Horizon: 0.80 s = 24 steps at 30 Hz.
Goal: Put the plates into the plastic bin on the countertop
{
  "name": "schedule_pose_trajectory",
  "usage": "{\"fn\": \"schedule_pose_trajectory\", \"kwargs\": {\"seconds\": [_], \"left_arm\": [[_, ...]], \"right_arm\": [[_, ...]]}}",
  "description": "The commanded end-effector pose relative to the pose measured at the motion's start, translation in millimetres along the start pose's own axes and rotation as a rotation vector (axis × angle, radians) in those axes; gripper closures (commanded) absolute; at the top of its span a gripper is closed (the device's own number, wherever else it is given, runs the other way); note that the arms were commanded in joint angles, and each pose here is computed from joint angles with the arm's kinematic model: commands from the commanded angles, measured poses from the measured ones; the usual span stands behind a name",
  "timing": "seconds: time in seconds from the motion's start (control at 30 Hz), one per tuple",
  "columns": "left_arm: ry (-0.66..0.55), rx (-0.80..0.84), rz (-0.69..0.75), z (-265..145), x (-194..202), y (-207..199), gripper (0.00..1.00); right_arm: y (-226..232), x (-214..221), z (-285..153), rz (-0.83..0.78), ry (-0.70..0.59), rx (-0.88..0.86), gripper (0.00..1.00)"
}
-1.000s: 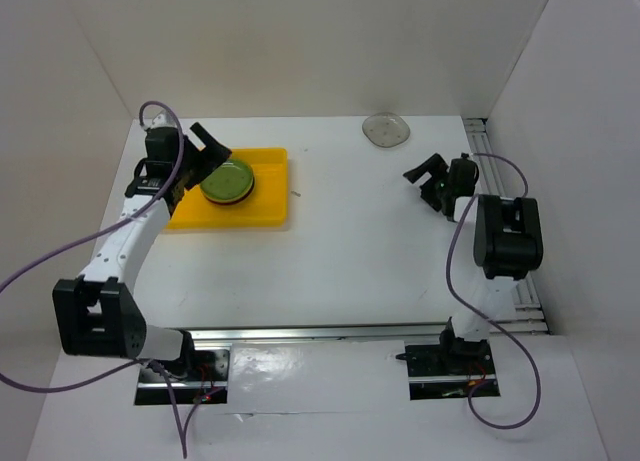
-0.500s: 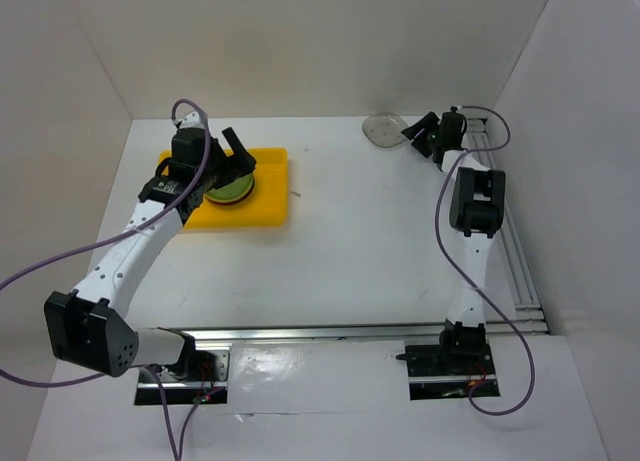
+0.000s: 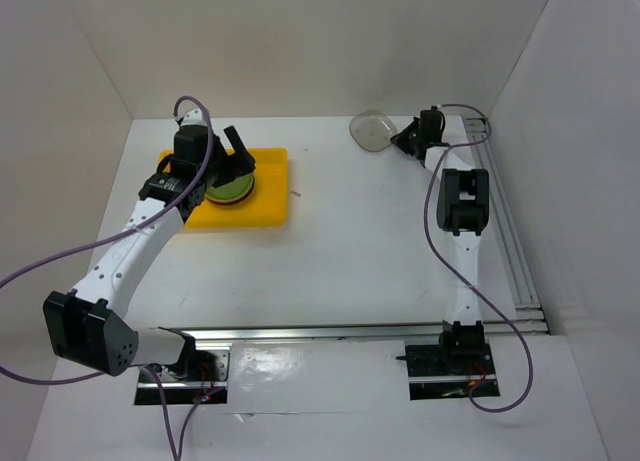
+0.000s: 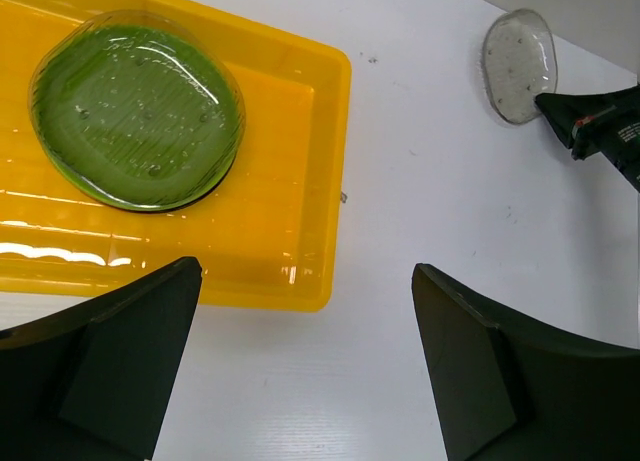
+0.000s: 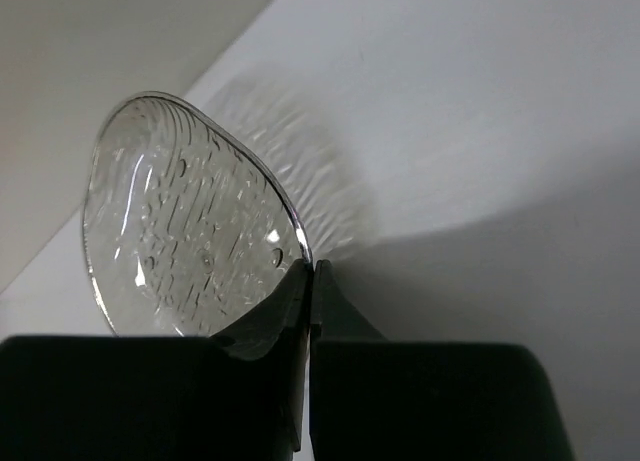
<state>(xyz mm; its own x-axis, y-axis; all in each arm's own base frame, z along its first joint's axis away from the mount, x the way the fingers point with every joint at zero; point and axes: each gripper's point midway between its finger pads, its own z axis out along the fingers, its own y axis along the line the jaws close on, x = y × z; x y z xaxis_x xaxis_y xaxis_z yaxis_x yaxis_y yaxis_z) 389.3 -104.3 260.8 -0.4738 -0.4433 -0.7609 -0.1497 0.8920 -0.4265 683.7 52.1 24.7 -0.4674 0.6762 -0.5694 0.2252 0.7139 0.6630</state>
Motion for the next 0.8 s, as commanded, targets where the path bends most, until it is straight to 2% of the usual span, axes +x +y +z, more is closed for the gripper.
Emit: {"fn": "schedule_pose_trajectory", "kwargs": {"seconds": [0.0,0.03,0.07,0.1,0.13,0.17,0.2,0.23,0.27,0.3,0.37,0.4,0.53,0.67,0.77], "left_arm": [[-0.014,0.066,0.082,-1.2,-9.2,-25.2,0.0],[0.026,0.104,0.105,3.3,0.5,-34.5,0.0],[0.046,0.136,0.138,3.5,7.6,-44.7,0.0],[0.059,0.158,0.145,1.5,12.4,-51.2,0.0],[0.074,0.163,0.162,4.2,19.0,-54.1,0.0],[0.086,0.183,0.168,2.3,23.1,-59.4,0.0],[0.081,0.211,0.172,0.7,24.0,-68.0,0.0],[0.087,0.226,0.172,1.4,26.6,-69.8,0.0],[0.102,0.249,0.177,2.6,32.3,-75.9,0.0],[0.112,0.267,0.187,1.4,34.3,-78.2,0.0],[0.135,0.299,0.203,3.1,42.5,-85.5,0.0],[0.158,0.304,0.205,7.3,48.9,-85.9,0.0],[0.199,0.352,0.21,14.2,64.1,-94.1,0.0],[0.207,0.373,0.2,19.3,71.2,-95.7,0.0],[0.229,0.419,0.18,19.7,81.6,-99.9,0.0]], "right_arm": [[-50.1,68.0,-29.1,0.004,0.178,0.22,1.0],[-53.3,78.8,-40.3,-0.004,0.17,0.221,1.0],[-5.0,45.2,-67.4,-0.031,0.085,0.151,1.0],[10.4,38.4,-84.2,-0.055,0.048,0.139,1.0],[-2.7,46.2,-102.0,-0.078,0.022,0.211,1.0],[18.7,46.1,-118.6,-0.109,-0.003,0.196,1.0],[49.1,19.2,-153.7,-0.134,-0.09,0.173,1.0],[39.1,36.0,-170.4,-0.153,-0.068,0.205,1.0],[48.6,37.7,-185.9,-0.181,-0.08,0.191,1.0],[81.5,33.4,-214.7,-0.21,-0.113,0.119,1.0],[80.9,63.5,-237.5,-0.25,-0.038,0.084,1.0],[102.3,67.7,-257.8,-0.281,-0.037,0.0,1.0],[130.9,121.0,-297.1,-0.275,0.149,-0.305,1.0],[141.2,141.9,-311.5,-0.284,0.232,-0.4,1.0],[149.1,142.4,-316.3,-0.298,0.209,-0.405,1.0]]}}
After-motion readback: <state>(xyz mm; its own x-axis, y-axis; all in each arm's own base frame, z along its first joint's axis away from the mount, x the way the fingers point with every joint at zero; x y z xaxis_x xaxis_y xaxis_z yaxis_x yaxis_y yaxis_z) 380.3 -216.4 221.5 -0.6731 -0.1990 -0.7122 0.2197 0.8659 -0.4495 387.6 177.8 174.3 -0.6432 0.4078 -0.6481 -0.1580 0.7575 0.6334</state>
